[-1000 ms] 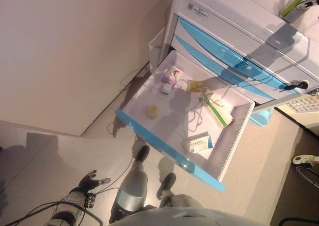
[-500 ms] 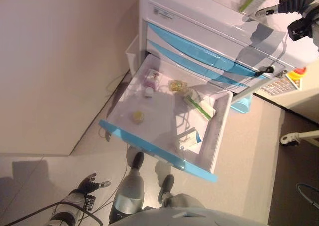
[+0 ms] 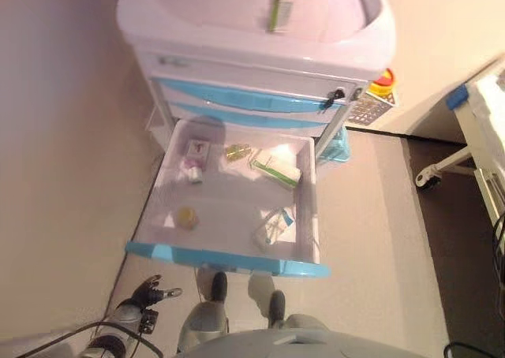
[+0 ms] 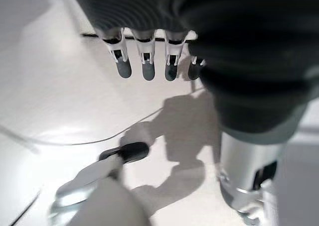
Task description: Open the drawer and pick up the medicine
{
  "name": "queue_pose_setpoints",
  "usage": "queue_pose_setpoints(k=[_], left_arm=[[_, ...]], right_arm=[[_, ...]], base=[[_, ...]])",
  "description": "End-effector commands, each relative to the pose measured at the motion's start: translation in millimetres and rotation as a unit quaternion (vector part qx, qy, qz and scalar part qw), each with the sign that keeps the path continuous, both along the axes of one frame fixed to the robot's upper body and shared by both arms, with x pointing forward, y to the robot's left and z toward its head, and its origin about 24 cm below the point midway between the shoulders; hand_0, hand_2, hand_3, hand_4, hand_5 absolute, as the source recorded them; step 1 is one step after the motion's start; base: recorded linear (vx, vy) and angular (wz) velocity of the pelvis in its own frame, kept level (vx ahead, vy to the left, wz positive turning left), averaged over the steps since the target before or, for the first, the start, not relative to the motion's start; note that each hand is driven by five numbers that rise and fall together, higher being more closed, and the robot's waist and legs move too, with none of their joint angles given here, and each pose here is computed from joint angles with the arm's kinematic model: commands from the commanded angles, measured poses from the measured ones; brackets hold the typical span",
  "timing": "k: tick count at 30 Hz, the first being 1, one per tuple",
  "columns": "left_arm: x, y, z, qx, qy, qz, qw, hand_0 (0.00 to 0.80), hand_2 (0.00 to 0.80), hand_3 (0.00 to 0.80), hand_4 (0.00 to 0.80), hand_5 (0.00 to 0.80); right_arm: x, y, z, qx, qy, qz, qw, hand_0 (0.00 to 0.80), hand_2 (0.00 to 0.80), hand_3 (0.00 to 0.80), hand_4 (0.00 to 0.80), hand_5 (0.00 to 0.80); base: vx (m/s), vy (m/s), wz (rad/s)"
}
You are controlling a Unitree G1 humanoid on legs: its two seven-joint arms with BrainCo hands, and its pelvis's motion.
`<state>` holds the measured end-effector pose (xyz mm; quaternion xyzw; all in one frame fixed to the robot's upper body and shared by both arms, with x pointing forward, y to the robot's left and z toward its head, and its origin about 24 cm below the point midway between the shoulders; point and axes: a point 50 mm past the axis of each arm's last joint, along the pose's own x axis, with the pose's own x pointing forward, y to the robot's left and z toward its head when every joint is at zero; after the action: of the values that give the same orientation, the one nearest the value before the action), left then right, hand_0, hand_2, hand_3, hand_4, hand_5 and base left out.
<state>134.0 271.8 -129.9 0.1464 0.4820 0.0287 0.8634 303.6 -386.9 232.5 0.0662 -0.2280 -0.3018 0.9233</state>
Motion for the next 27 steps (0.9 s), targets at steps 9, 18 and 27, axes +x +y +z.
queue_pose_setpoints(k=[9,18,27], left_arm=[[29,-32,1,0.015,0.009,-0.120,0.993,0.000,0.000,0.000,0.000,0.000],[38,-49,6,0.003,0.011,-0.208,0.978,0.000,0.000,0.000,0.000,0.000],[84,-52,48,0.015,-0.080,-0.270,0.959,0.000,0.000,0.000,0.000,0.000]], right_arm=[[-36,13,-167,-0.017,0.285,-0.098,0.953,0.000,0.000,0.000,0.000,0.000],[-104,47,-284,-0.167,0.551,-0.067,0.815,0.000,0.000,0.000,0.000,0.000],[-109,91,-314,-0.280,0.609,0.075,0.739,0.000,0.000,0.000,0.000,0.000]], base=[[-0.043,-0.007,-0.19],[-0.024,0.020,-0.04],[-0.107,0.056,-0.09]])
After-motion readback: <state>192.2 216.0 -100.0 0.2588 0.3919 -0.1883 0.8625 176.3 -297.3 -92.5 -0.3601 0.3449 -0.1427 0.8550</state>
